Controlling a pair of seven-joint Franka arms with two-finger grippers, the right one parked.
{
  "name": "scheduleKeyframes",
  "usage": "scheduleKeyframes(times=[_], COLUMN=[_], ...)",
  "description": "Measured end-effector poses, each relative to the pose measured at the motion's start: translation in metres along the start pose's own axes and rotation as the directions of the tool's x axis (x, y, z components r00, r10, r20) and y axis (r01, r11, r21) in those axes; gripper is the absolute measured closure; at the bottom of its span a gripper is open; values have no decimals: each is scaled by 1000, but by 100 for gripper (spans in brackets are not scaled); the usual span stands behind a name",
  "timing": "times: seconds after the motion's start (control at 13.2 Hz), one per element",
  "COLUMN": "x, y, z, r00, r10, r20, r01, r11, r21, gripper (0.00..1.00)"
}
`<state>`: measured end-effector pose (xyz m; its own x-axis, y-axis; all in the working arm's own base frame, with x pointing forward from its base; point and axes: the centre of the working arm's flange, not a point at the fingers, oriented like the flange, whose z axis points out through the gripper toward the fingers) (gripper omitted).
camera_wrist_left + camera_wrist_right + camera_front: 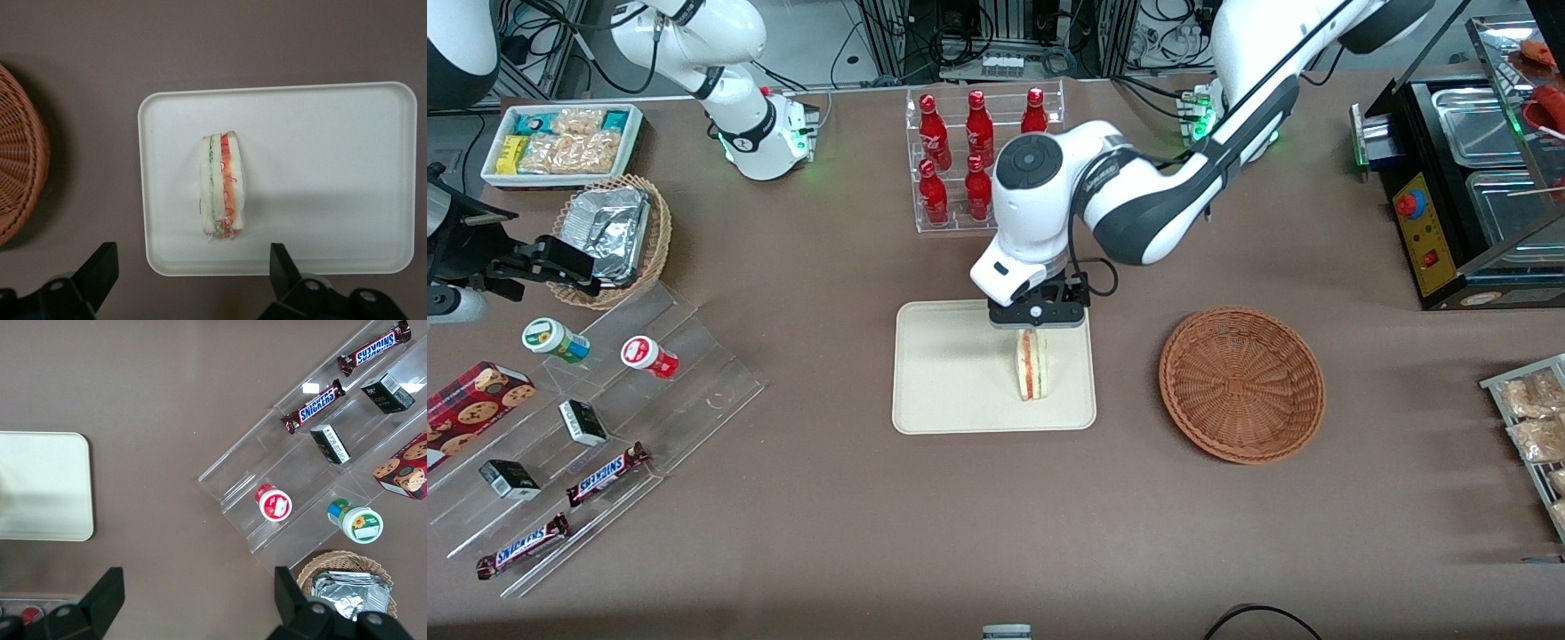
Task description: Place sandwich from basket to tray
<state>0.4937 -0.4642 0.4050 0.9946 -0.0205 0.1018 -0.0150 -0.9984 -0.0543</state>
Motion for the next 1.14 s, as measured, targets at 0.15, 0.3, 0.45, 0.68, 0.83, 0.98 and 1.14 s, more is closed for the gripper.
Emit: scheduleKeyframes(times=[0.15,0.3,0.45,0.68,0.83,0.98,1.14], x=[3,6,17,46,62,74,86], y=[-11,-22,-41,-92,-129,-162,-196], z=[-18,-32,-43,-63,-80,-99,-113], r00=[1000,1000,1000,998,994,988,979], r10=[-9,-3,-5,38,80,113,141], r20=[-26,-30,-2,43,71,109,149], r01=[10,5,5,-38,-80,-114,-141], r11=[1000,999,999,999,997,993,990], r21=[27,49,32,-2,5,6,-9], gripper=[0,0,0,0,0,0,0])
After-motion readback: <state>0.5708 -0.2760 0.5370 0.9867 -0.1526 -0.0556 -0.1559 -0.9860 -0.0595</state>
